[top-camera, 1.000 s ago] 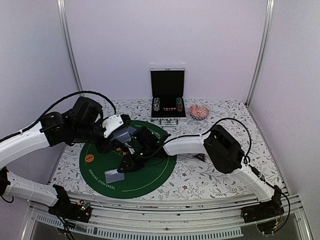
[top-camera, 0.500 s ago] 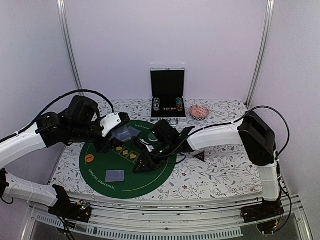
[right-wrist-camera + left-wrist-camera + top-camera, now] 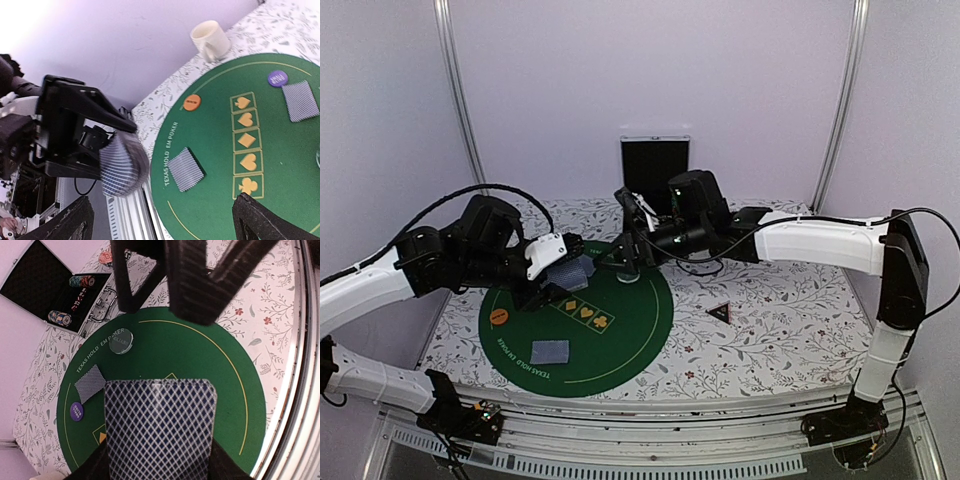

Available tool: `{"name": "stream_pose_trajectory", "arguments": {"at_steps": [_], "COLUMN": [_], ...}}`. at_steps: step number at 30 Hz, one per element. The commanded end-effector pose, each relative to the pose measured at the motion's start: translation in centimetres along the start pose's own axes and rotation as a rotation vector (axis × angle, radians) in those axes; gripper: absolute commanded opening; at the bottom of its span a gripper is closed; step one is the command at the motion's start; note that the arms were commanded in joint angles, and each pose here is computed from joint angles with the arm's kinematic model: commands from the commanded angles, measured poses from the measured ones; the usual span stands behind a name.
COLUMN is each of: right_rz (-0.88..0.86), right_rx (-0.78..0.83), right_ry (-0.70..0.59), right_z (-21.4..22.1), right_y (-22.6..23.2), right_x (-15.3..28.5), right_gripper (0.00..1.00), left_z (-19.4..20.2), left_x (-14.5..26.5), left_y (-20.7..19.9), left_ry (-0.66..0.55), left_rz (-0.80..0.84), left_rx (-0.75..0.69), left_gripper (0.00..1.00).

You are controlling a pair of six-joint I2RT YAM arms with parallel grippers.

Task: Distribute texas hold em gaming equipment
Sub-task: Pick up the poker card from the face-down deck piles.

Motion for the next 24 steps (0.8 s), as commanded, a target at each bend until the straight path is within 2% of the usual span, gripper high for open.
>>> {"name": "stream_pose_trajectory", "arguments": {"at_steps": [1, 10, 16, 24], "right_rz": [-0.094, -0.083, -0.015, 0.045], "right_rx": [0.093, 0.058, 0.044, 0.032], "right_ry": [-0.006, 0.043, 0.07, 0.057], "right_z": [-1.1, -1.1, -0.4, -0.1], "right_y": [1.9, -0.2, -1.2, -1.3], "right_x": [-2.7, -6.1, -6.3, -3.8], "right_gripper": [0.99, 1.0, 0.93, 0.82], "left_z": [-0.3, -0.3, -0.4, -0.2], "left_x": [-0.3, -0.6, -0.4, -0.3], "left_y": [-0.4, -0.9, -1.0, -1.1], "left_ry": [-0.013, -0.022, -0.031, -0.034], "left_rz": [0.015, 0.054, 0.051, 0.052], "left_rx": [-0.028, -0.046, -0.049, -0.052], "left_gripper": [0.53, 0.53, 0.53, 0.53]}}
Point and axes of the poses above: each gripper's point midway between its finger pads, its own x axis back along the fingers, its own y axis along the line the jaws close on, z = x × y, the point moved 10 cm from there along x, back along the fingers, and after that the axes turned 3 degrees about x, right-handed, at the moved point
